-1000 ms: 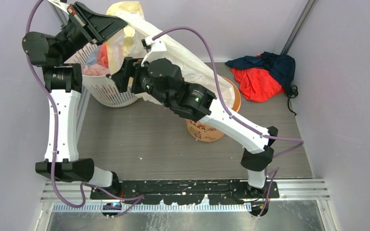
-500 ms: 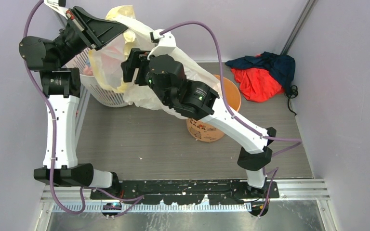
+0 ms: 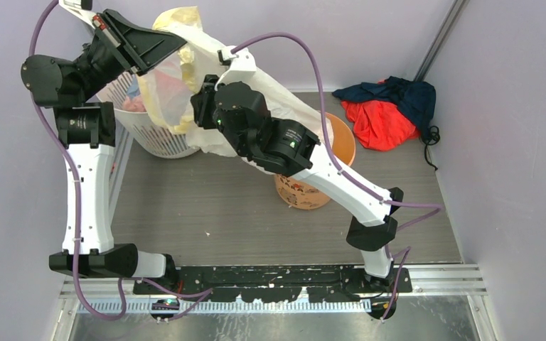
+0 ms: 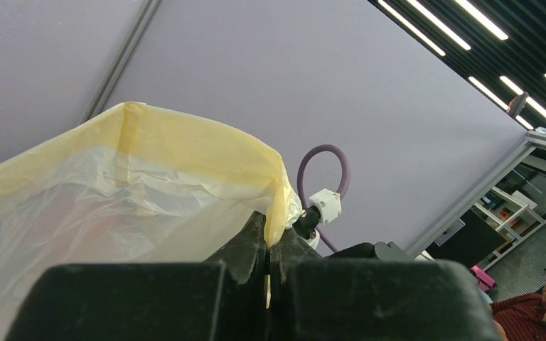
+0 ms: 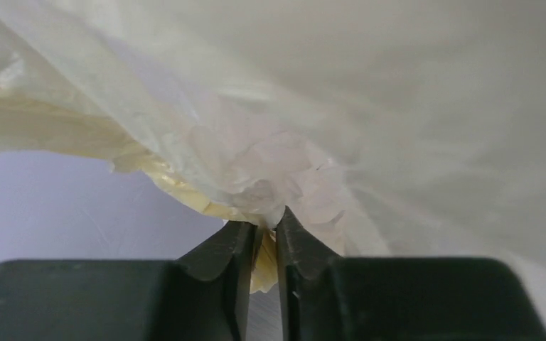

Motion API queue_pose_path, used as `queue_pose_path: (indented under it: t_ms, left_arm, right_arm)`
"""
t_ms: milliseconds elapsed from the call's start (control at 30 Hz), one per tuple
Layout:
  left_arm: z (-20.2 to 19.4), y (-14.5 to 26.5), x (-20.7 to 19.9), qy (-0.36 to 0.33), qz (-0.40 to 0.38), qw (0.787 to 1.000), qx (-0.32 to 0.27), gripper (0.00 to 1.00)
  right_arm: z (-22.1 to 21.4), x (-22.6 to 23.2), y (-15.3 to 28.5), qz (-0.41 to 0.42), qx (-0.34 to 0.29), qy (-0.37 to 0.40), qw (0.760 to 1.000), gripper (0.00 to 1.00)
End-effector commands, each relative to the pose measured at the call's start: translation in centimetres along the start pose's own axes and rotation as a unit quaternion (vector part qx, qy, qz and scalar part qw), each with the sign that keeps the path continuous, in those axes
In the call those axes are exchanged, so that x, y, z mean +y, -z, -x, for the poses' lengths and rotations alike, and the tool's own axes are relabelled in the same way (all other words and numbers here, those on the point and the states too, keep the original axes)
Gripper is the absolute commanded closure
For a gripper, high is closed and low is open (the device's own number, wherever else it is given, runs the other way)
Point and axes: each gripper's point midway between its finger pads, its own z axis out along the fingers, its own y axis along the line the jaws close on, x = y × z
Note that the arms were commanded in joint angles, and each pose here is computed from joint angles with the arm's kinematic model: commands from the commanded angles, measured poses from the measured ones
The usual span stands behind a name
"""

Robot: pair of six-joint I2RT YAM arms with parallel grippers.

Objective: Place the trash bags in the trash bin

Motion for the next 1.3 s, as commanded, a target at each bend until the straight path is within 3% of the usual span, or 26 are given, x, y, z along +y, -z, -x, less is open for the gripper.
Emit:
queue_pose_path:
  t_ms: [0, 133, 300, 400, 533, 667, 767, 933, 1067, 1267]
  left_arm:
    - [0.9, 0.6, -1.7, -0.035, -0.003, 0.999, -0.014, 1.00]
    - [1.8, 1.3, -0.4, -0.041, 0.017, 0.999, -0.025, 1.00]
    - [3.2, 2.3, 2.3, -0.030, 0.047, 0.998, -0.039, 1.00]
    - [3.8, 2.6, 1.6, -0.030, 0.019, 0.998, -0.047, 0.99]
    - [3.8, 2.5, -0.4, -0.030, -0.022, 0.998, -0.047, 0.88]
    - [3.5, 2.7, -0.4, -0.029, -0.026, 0.998, -0.047, 0.79]
    - [3.3, 2.8, 0.3, -0.032, -0.031, 0.998, -0.047, 0.67]
    - [3.1, 3.5, 0.5, -0.034, -0.074, 0.994, -0.073, 0.59]
    - [2.4, 4.5, 1.6, -0.036, -0.090, 0.990, -0.102, 0.59]
    - [0.4, 6.1, 6.1, 0.004, -0.054, 0.990, -0.133, 0.60]
  right_arm:
    - [2.1, 0.4, 1.5, 0.010, -0.015, -0.020, 1.000, 0.83]
    - [3.1, -0.5, 2.8, 0.005, -0.019, -0.012, 1.000, 0.98]
    - [5.5, -1.5, 5.5, 0.015, -0.034, -0.004, 0.999, 0.99]
    - [6.7, -1.3, 6.9, 0.038, -0.040, -0.001, 0.998, 0.99]
    - [8.4, -0.6, 8.9, 0.075, -0.041, 0.004, 0.996, 0.99]
    - [9.6, -0.4, 10.6, 0.100, -0.041, 0.013, 0.994, 0.99]
    - [10.1, -0.8, 11.9, 0.109, -0.036, 0.028, 0.993, 0.99]
    - [12.4, -3.1, 15.2, 0.109, -0.052, 0.036, 0.992, 0.99]
    - [14.4, -4.7, 18.6, 0.120, -0.064, 0.035, 0.990, 0.99]
    - [16.8, -7.1, 23.4, 0.131, -0.085, 0.039, 0.987, 0.99]
